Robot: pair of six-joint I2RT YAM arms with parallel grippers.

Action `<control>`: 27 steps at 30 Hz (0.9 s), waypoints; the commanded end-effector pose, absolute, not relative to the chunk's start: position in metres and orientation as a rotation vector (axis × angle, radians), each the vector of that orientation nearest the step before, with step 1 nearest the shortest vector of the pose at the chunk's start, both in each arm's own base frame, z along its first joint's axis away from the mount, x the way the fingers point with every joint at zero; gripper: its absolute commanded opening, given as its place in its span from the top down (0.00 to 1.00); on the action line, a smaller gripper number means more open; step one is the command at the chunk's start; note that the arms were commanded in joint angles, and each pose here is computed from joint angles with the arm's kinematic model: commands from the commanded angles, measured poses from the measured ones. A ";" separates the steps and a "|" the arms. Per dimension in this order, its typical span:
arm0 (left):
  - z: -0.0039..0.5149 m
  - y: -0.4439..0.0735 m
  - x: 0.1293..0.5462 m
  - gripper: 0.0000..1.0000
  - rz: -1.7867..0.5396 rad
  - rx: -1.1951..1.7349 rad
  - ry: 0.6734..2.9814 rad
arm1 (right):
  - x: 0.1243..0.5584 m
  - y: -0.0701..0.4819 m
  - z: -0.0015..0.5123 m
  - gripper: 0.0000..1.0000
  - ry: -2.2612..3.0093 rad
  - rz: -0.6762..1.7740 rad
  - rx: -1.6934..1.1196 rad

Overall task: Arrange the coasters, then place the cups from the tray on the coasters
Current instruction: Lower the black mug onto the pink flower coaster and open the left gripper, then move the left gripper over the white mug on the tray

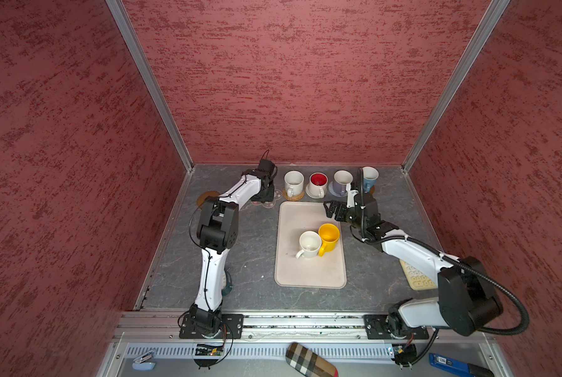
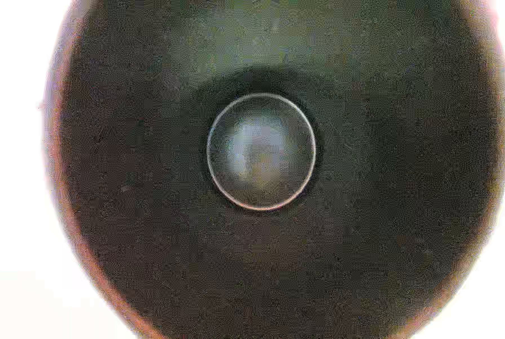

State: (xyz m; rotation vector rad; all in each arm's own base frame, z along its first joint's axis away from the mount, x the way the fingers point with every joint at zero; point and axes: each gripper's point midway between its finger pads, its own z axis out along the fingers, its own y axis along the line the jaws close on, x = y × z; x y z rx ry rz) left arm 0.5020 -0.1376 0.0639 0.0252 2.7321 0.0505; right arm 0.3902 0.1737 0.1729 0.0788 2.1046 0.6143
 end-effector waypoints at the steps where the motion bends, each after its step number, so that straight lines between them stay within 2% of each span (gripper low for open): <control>1: 0.092 -0.143 0.501 0.30 0.027 0.060 2.677 | 0.391 0.172 0.190 0.01 2.050 0.634 0.079; 3: 0.100 -0.141 0.499 0.22 0.045 0.069 2.665 | 0.391 0.173 0.194 0.01 2.046 0.644 0.074; 9: 0.144 -0.137 0.489 0.09 0.056 0.078 2.610 | 0.376 0.170 0.214 0.01 2.005 0.672 0.050; 14: 0.192 -0.137 0.469 0.03 0.037 0.084 2.543 | 0.361 0.165 0.228 0.01 1.996 0.680 0.047; 17: 0.215 -0.147 0.447 0.02 0.040 0.139 2.524 | 0.351 0.162 0.229 0.01 2.008 0.682 0.049; 21: 0.235 -0.160 0.411 0.06 0.052 0.233 2.493 | 0.336 0.156 0.227 0.01 2.029 0.676 0.057; 27: 0.242 -0.188 0.351 0.08 0.002 0.414 2.491 | 0.316 0.149 0.223 0.01 2.060 0.679 0.057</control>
